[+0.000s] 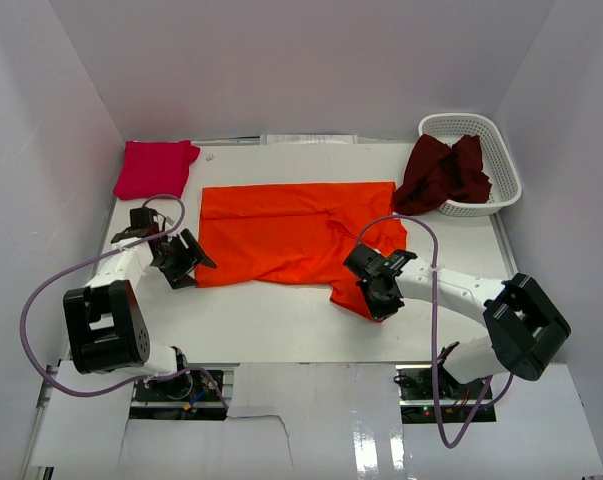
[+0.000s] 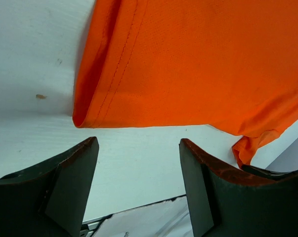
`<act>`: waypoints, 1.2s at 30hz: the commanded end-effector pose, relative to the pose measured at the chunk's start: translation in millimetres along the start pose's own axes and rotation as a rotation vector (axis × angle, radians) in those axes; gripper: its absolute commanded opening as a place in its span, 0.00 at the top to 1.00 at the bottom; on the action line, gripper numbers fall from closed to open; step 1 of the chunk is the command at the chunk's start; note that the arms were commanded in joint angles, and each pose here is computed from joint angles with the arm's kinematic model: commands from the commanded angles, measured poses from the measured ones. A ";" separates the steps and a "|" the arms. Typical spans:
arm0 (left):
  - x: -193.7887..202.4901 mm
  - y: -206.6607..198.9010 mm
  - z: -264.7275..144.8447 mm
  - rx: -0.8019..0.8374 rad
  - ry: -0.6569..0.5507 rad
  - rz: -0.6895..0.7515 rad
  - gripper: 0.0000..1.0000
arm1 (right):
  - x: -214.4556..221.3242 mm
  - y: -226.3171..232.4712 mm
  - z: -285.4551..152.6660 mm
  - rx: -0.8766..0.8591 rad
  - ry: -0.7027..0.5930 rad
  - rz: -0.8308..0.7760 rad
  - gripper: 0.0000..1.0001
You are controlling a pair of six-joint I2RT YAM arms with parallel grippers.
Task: Fold and stack the t-shirts
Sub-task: Grap the side of the flattened tshirt closest away from the robot with both arms
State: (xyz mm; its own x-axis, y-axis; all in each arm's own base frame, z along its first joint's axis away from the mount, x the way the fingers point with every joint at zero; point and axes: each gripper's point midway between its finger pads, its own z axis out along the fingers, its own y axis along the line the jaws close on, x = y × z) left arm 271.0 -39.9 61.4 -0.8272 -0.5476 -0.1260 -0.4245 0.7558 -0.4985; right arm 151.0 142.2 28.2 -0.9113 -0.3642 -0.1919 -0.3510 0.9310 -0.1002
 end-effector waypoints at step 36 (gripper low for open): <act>-12.7 28.1 20.4 -0.124 0.022 0.016 0.67 | -11.2 7.0 -7.2 -0.055 -0.030 -0.003 0.92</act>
State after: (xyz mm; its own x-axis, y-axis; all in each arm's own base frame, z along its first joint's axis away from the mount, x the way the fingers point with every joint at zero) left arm 272.4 -11.5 29.1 -0.8357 -0.5360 -0.1195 -0.4756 0.8152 -0.3306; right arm 149.8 146.0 27.9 -0.9081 -0.3757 -0.1851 -0.3691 0.9267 -0.0703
